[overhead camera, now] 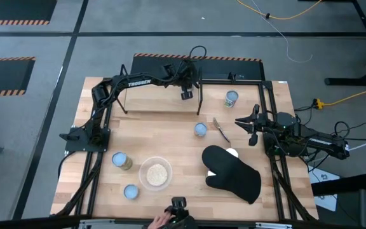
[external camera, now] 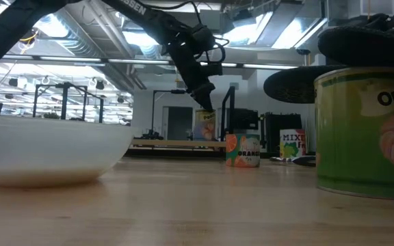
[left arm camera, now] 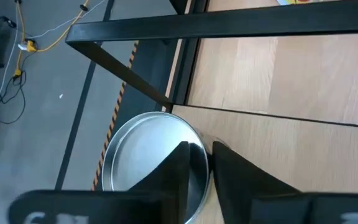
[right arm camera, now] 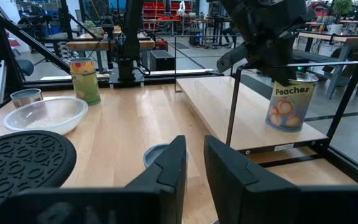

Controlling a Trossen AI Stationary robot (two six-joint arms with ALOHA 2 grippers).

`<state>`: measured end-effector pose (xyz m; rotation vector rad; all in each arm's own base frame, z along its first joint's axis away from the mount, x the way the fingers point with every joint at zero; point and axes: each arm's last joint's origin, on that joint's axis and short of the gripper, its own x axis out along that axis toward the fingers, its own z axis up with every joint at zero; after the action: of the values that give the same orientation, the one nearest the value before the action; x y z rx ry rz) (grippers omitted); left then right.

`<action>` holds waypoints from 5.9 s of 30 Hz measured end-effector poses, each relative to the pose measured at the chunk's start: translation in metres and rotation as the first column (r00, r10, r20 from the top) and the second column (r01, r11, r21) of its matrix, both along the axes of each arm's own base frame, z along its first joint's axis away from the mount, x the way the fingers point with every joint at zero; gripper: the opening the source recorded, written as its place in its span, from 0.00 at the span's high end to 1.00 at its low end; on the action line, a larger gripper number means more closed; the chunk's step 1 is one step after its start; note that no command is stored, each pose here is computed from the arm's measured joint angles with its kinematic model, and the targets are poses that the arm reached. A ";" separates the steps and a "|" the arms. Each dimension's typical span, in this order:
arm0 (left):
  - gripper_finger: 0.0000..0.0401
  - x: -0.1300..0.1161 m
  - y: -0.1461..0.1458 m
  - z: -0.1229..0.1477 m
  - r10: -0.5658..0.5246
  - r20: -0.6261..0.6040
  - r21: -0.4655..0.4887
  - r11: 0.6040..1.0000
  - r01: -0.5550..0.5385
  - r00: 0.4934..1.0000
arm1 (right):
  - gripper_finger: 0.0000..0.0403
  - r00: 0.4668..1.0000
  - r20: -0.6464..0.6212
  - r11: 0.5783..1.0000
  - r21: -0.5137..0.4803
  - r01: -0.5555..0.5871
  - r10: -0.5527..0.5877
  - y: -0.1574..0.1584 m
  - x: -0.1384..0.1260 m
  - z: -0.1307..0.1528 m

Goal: Pick and place cans onto a shelf
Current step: Put the canned peaches on the shelf, then move the black oven glove to the top right of the table

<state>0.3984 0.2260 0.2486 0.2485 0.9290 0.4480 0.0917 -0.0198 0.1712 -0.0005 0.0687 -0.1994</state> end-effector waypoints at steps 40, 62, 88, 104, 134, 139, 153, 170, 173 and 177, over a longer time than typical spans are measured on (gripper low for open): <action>0.95 -0.021 0.023 0.012 -0.307 -0.015 -0.066 0.950 0.305 0.952 | 0.84 1.000 0.000 1.000 0.000 0.000 0.000 0.000 0.000 0.000; 0.85 -0.014 0.015 0.023 -0.312 -0.002 -0.030 0.950 0.312 0.950 | 0.84 1.000 0.001 1.000 0.000 0.000 0.000 0.000 0.000 0.000; 0.86 -0.031 -0.063 0.129 -0.381 -0.114 -0.276 0.899 0.339 0.917 | 0.50 0.983 0.174 0.986 0.146 -0.086 0.060 0.004 -0.008 0.037; 0.86 -0.076 -0.151 0.119 -0.401 -0.013 -0.418 0.834 0.360 0.916 | 0.49 0.965 -0.071 0.858 0.478 -0.189 0.252 0.015 -0.029 0.104; 0.86 -0.107 -0.265 0.037 -0.231 0.263 -0.288 0.908 0.304 0.937 | 0.49 0.564 -0.549 0.637 0.769 0.051 0.617 0.035 0.031 0.050; 0.86 -0.107 -0.265 0.037 -0.229 0.263 -0.287 0.909 0.303 0.937 | 0.49 0.515 -0.600 0.664 0.743 0.077 0.612 0.041 0.038 0.043; 0.86 -0.107 -0.265 0.037 -0.234 0.261 -0.284 0.909 0.306 0.937 | 0.49 0.436 -0.639 0.675 0.732 0.092 0.633 0.051 0.061 0.021; 0.86 -0.107 -0.265 0.036 -0.236 0.260 -0.283 0.908 0.308 0.936 | 0.56 0.434 -0.623 0.674 0.737 0.049 0.651 0.052 0.069 0.017; 0.86 -0.107 -0.265 0.036 -0.236 0.260 -0.283 0.908 0.308 0.936 | 0.63 0.433 -0.623 0.673 0.738 0.048 0.652 0.052 0.069 0.017; 0.86 -0.107 -0.265 0.036 -0.236 0.260 -0.283 0.908 0.308 0.936 | 0.71 0.431 -0.620 0.670 0.741 0.047 0.656 0.052 0.069 0.018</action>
<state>0.2912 -0.0393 0.2851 0.0285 0.7206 0.0571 0.1611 0.0322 0.1888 0.6435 1.2030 0.2887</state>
